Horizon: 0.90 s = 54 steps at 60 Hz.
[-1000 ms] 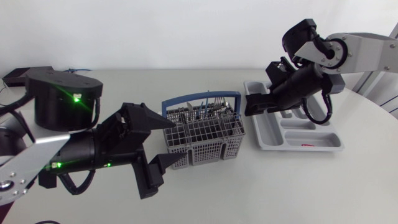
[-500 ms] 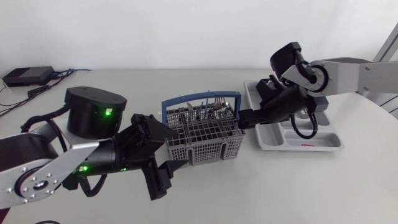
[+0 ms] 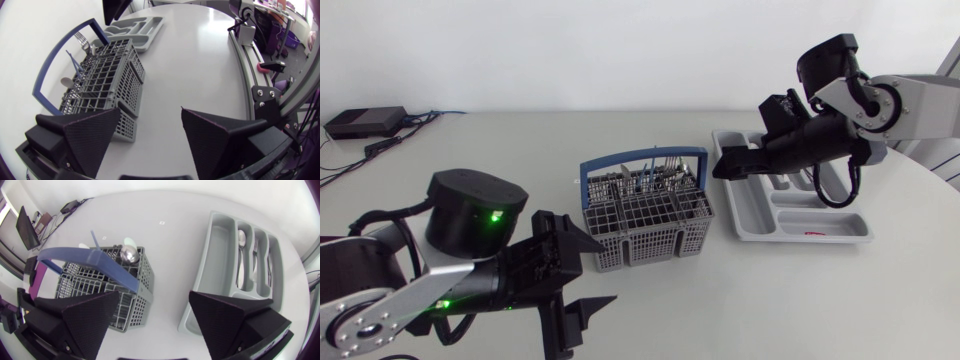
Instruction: Unload the cutlery basket into the drawer organizer.
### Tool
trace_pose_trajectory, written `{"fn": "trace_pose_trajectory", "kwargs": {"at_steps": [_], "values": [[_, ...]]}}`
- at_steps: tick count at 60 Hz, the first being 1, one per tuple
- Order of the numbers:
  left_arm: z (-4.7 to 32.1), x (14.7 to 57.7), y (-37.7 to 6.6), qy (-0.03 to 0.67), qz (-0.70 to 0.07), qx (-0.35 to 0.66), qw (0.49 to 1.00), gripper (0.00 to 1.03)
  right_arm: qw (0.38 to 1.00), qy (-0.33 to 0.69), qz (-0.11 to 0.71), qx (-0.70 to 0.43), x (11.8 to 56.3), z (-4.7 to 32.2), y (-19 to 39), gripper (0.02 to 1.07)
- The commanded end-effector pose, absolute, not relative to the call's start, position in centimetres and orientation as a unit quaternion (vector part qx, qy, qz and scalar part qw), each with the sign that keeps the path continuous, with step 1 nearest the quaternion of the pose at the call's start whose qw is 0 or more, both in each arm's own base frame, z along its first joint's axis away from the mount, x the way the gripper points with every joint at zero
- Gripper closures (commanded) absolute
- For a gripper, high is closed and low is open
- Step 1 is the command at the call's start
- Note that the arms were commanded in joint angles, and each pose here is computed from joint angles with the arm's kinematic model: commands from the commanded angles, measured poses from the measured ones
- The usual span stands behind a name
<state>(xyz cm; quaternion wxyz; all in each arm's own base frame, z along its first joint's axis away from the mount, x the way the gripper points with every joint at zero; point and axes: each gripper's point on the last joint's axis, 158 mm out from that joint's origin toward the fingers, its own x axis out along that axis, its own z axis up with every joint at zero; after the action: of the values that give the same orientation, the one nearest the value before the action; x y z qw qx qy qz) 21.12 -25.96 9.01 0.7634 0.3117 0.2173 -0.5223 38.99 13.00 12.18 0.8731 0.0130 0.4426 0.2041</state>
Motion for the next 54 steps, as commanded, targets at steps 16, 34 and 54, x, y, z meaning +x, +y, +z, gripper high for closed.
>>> {"fn": "trace_pose_trajectory", "kwargs": {"at_steps": [16, 34, 54], "values": [[4.0, 22.1, -25.1, 0.242, -0.514, 0.343, 0.748, 0.06, 0.866, 0.439, 0.224, 0.084, 43.2, 11.8, 14.7, 0.07], [2.5, 28.8, -22.3, 0.226, -0.428, 0.371, 0.793, 0.06, 0.825, 0.465, 0.308, 0.092, 39.2, 11.1, 18.0, 0.07], [3.0, 31.3, -17.8, 0.225, -0.373, 0.373, 0.819, 0.06, 0.826, 0.453, 0.328, 0.061, 36.5, 12.2, 19.7, 0.07]]}}
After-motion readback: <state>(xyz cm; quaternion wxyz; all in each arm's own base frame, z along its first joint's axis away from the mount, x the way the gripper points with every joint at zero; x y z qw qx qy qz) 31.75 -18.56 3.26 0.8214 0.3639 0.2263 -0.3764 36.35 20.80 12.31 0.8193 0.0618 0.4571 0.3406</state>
